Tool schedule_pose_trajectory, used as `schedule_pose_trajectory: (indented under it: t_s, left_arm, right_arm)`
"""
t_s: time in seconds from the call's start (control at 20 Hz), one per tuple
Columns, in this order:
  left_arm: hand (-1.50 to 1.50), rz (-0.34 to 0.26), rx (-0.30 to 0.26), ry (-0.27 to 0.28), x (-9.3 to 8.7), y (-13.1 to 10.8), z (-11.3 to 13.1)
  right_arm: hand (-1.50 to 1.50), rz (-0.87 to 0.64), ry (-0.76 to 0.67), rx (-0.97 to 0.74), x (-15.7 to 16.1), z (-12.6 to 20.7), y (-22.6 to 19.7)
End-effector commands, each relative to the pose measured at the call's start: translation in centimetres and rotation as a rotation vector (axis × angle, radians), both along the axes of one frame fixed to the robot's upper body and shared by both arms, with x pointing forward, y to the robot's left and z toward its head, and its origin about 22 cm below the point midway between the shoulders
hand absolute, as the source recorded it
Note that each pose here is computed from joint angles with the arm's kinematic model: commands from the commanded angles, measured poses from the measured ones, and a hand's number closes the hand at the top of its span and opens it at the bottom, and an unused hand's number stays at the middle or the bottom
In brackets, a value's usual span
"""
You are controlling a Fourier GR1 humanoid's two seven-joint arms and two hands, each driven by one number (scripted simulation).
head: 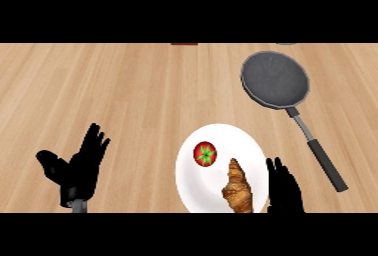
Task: Pick the croissant from the plate and place it in the pan
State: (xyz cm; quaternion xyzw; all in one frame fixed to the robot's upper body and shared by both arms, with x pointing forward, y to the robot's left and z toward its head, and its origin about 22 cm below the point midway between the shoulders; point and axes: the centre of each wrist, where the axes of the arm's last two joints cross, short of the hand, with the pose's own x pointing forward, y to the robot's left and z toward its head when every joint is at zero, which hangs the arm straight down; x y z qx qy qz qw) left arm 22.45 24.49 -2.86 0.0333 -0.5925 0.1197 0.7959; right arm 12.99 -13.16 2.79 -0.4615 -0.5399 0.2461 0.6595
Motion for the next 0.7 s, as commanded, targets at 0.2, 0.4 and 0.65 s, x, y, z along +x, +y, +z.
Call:
schedule_pose_trajectory:
  t_s: [0.2, 0.4, 0.65]
  left_arm:
    - [0.0, -0.028, -0.017, 0.057, -1.0, -0.9, -1.7]
    - [0.0, -0.002, 0.022, 0.036, 0.8, -0.9, -2.0]
    - [0.0, -0.01, -0.011, 0.032, 0.0, 0.0, -1.5]
  right_arm:
    - [-1.5, -0.063, 0.378, -0.256, 3.1, 2.9, 2.7]
    - [-1.5, -0.032, 0.383, -0.243, 8.1, 5.4, 3.9]
    - [-1.5, -0.015, 0.603, -0.268, 8.8, 4.8, 2.9]
